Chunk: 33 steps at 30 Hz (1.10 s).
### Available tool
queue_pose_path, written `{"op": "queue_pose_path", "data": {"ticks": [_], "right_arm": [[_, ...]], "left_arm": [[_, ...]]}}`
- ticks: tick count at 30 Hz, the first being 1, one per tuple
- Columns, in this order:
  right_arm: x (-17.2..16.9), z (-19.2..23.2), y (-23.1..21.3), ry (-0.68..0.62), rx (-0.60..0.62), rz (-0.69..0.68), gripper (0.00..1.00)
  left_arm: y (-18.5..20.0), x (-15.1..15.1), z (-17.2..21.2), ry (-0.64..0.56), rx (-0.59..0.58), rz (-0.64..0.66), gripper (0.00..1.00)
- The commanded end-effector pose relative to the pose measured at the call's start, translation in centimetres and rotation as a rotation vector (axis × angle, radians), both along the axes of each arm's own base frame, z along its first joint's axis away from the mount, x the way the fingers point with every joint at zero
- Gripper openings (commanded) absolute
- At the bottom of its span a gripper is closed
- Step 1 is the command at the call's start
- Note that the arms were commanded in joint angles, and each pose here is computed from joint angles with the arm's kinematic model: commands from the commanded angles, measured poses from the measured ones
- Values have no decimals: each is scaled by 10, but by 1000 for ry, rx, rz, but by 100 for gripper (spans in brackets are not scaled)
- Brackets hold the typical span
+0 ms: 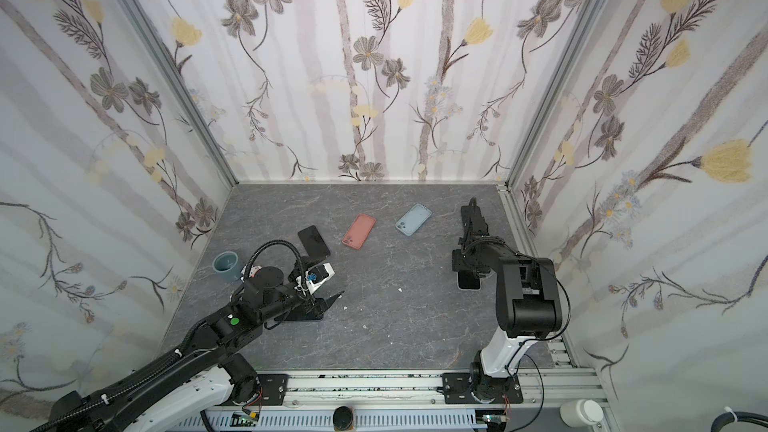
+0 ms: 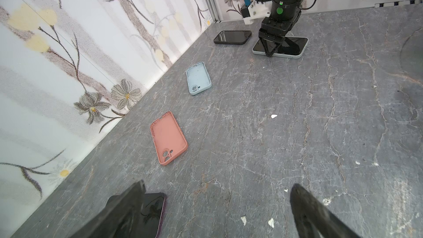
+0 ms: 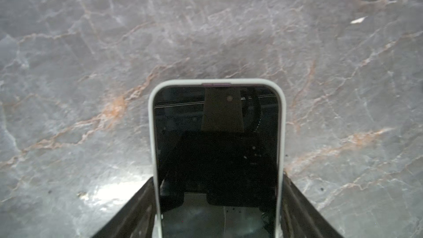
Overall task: Put the phone into the phone case
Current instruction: 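Lift the cased phone with the right gripper and carry it farther from the robot, then set the cased phone down beside the far black phone and open the right gripper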
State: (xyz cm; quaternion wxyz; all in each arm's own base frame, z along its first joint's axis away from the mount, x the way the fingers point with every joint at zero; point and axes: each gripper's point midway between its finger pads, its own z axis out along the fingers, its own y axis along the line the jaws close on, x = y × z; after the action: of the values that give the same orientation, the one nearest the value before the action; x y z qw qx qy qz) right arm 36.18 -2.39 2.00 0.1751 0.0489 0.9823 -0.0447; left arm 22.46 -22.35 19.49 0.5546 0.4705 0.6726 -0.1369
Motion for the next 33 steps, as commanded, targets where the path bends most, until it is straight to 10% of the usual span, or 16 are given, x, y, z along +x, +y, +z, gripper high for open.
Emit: {"op": "queue_pose_path", "data": {"ticks": [1, 9, 23, 33], "right_arm": [[1, 0, -15, 2, -54, -24, 68], [16, 26, -6, -99, -43, -14, 97], [63, 113, 131, -414, 56, 327, 90], [128, 53, 183, -301, 165, 396, 75]], "left_arm": [[0, 3, 7, -34, -13, 6, 100], [8, 10, 3, -53, 27, 56, 100], [41, 44, 16, -151, 50, 317, 100], [53, 51, 16, -167, 53, 381, 100]]}}
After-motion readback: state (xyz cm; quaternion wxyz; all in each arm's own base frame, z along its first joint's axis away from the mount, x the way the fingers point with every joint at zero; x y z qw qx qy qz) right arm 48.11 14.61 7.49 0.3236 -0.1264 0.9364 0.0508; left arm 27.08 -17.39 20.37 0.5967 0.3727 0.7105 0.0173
